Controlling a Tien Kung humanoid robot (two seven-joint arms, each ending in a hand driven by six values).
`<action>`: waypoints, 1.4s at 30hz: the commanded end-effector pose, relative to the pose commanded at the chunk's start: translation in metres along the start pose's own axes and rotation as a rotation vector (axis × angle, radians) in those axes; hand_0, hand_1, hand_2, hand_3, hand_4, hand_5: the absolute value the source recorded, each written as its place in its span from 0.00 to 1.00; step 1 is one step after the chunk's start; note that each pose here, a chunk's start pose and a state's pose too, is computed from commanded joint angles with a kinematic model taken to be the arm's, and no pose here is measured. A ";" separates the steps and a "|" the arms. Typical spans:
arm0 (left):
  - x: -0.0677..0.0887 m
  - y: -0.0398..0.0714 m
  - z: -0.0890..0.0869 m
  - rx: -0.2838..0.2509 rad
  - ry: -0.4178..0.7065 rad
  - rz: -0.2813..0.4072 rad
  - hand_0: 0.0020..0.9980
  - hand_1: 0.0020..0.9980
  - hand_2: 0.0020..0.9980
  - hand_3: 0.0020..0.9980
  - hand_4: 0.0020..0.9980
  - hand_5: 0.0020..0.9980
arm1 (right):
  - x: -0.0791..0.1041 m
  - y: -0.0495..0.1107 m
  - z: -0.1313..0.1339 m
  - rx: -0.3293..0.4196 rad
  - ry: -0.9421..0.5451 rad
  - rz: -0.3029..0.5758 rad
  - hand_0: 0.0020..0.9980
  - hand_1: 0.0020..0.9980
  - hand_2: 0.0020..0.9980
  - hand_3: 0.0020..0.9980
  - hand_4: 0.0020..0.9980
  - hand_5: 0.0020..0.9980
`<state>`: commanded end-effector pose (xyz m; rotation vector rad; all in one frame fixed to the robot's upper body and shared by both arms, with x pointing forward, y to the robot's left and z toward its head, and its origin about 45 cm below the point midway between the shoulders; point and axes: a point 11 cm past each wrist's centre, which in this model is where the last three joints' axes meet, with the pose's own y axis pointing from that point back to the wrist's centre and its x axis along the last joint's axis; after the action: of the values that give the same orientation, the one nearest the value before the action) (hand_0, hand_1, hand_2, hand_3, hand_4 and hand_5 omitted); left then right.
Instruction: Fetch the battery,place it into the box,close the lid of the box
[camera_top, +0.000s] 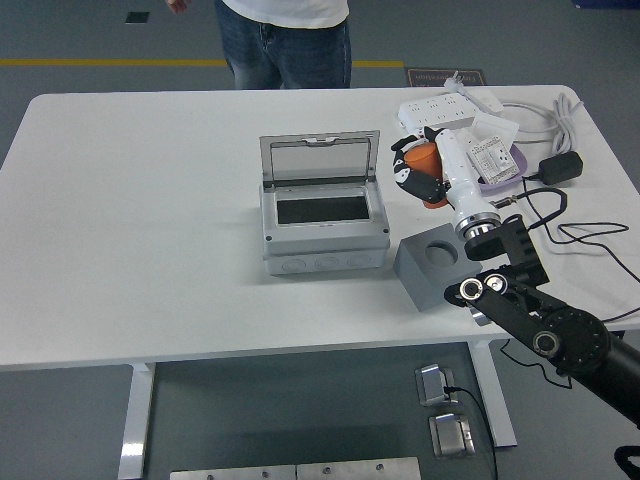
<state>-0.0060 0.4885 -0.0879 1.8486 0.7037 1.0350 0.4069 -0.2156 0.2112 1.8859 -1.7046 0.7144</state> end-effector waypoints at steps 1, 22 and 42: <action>0.000 0.000 -0.001 0.002 0.001 0.000 0.63 0.71 0.63 0.60 0.61 0.50 | -0.004 -0.002 -0.002 -0.007 0.053 -0.027 0.10 0.21 0.24 0.25 0.00 0.00; 0.005 0.000 -0.005 0.012 0.001 0.004 0.63 0.71 0.63 0.61 0.61 0.50 | -0.071 -0.018 -0.071 0.040 0.653 -0.172 0.10 0.21 0.24 0.25 0.00 0.00; 0.011 0.000 -0.001 0.008 -0.009 0.011 0.63 0.71 0.63 0.60 0.61 0.49 | -0.103 -0.031 -0.094 0.138 0.666 -0.196 0.10 0.22 0.24 0.26 0.00 0.00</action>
<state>-0.0017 0.4979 -0.0831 1.8647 0.6942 1.0322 0.4250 -0.0741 0.2108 1.6089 -1.0585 1.2315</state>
